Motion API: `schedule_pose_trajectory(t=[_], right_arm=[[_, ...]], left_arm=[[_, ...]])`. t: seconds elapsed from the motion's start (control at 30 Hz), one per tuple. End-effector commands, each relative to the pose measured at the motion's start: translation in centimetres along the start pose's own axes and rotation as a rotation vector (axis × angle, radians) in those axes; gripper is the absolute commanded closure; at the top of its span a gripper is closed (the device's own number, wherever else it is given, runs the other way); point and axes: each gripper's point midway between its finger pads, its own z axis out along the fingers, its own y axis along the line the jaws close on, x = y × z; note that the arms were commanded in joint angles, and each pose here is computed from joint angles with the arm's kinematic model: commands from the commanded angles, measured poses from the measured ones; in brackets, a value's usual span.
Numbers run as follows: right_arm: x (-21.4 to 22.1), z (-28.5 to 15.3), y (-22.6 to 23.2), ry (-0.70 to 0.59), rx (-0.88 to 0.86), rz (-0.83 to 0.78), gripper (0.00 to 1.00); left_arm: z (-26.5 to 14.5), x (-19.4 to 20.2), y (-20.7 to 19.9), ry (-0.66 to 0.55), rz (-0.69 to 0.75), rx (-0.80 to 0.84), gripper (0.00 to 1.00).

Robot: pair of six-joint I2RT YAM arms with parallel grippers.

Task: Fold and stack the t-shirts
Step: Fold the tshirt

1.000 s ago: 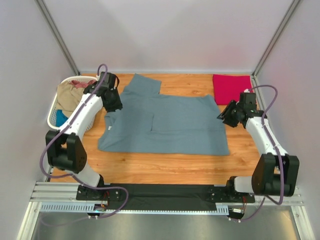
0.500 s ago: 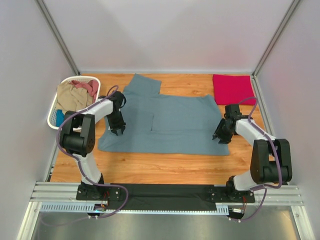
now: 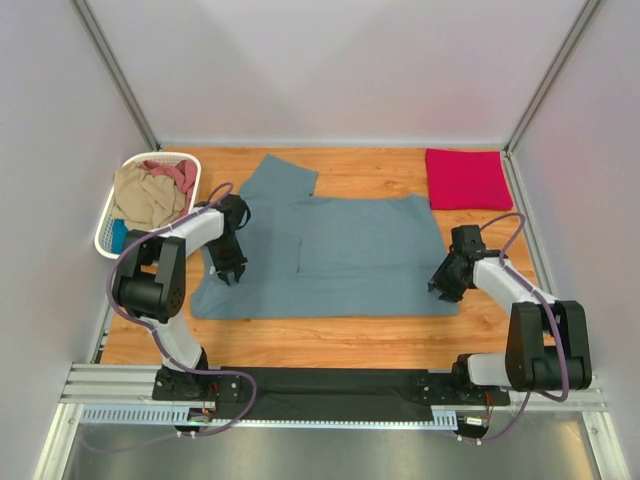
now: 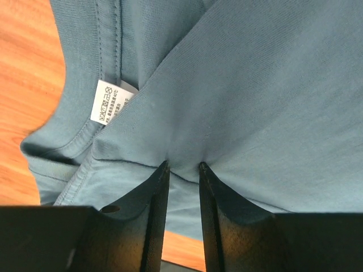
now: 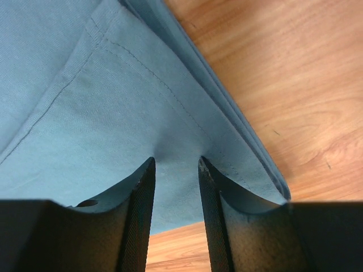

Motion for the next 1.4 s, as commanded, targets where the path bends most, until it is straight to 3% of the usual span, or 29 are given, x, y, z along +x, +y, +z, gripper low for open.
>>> schedule_pose_trajectory(t=[0.0,0.33,0.57,0.67,0.77,0.83,0.97,1.07,1.37], right_arm=[[2.8,0.6,-4.1,0.054,0.149,0.022,0.61],[3.8,-1.8,-4.2,0.015,0.097,0.109,0.6],[-1.2,-4.0,-0.6,-0.098,0.02,0.102,0.57],[-4.2,-3.6,2.3,-0.12,-0.033,0.032,0.57],[-7.8,-3.7,6.2,-0.136,-0.131,-0.165,0.55],[-9.4,-3.9,8.8,-0.137,-0.241,-0.267,0.54],[-13.2,-4.7,13.1,-0.194,-0.36,-0.325,0.49],[-17.1,-4.9,14.1,-0.257,-0.419,-0.333,0.41],[-19.7,1.1,14.1,-0.132,-0.442,-0.393,0.38]], left_arm=[[1.1,2.1,3.4,0.048,0.01,-0.138,0.66],[-3.2,0.0,3.9,-0.078,-0.007,-0.11,0.65],[-8.4,-3.9,1.5,-0.199,-0.004,-0.015,0.64],[-9.5,-4.6,-2.3,-0.227,0.037,0.173,0.63],[-10.6,-5.5,-5.6,-0.236,0.108,0.334,0.63],[-11.1,-6.3,-6.7,-0.256,0.118,0.379,0.62],[-13.2,-7.6,-8.7,-0.309,0.165,0.484,0.62],[-13.9,-8.3,-8.9,-0.343,0.193,0.491,0.61],[-15.0,-8.6,-10.0,-0.376,0.202,0.57,0.6]])
